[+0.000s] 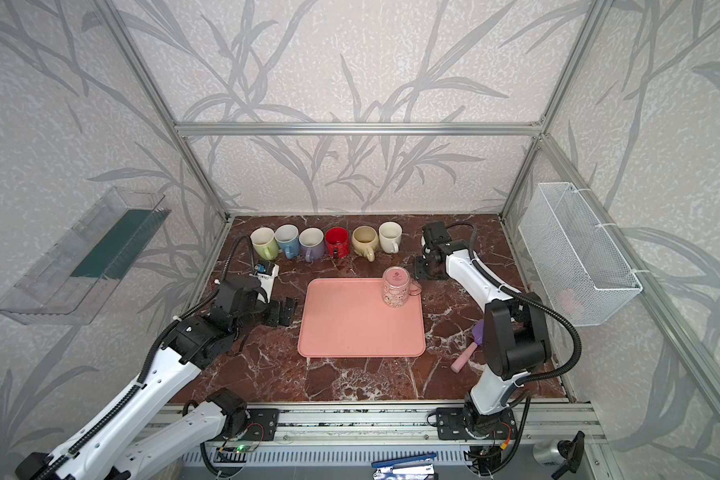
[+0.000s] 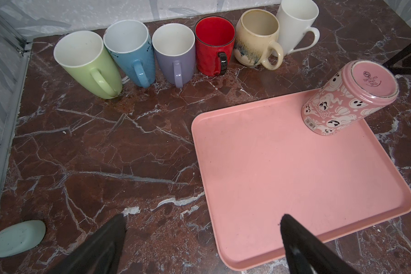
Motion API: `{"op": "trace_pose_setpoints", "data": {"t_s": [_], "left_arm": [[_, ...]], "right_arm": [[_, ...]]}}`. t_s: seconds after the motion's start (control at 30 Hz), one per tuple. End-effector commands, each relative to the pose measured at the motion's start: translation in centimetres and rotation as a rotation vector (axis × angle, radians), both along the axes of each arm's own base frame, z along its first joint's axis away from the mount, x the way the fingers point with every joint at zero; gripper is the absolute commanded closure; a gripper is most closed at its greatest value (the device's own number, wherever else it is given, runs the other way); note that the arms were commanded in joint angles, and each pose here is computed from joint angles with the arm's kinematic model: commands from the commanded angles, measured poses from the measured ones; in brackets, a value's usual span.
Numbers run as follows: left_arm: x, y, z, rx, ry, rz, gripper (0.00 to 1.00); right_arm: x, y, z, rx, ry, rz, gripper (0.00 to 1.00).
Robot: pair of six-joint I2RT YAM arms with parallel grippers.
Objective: Turn the mug right side up
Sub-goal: Rotate the mug on the tray.
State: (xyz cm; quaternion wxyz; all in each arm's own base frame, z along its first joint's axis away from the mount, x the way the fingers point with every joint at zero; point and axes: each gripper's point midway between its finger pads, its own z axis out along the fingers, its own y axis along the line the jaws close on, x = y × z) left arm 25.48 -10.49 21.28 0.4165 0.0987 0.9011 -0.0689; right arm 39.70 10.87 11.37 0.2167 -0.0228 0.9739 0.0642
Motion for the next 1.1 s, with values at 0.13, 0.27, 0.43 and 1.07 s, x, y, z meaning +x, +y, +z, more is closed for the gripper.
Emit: {"op": "trace_pose_setpoints", "data": {"t_s": [0.13,0.27,0.43,1.07], "left_arm": [[-0.5,0.3,-0.4,0.026,0.010,-0.009,0.01],[-0.6,0.3,-0.2,0.027,0.003,-0.010,0.01],[-0.5,0.3,-0.2,0.026,0.005,-0.009,0.01],[-0.5,0.2,-0.4,0.027,0.011,-0.012,0.01]], "right_arm": [[-0.6,1.4,-1.7,0.013,0.038,0.036,0.38],[-1.3,2.3,-2.3,0.004,0.051,0.064,0.38],[-2.2,3.3,-2.3,-0.006,0.051,0.094,0.38],[-7.7,7.3,-2.1,-0.006,0.037,0.221,0.38]]}}
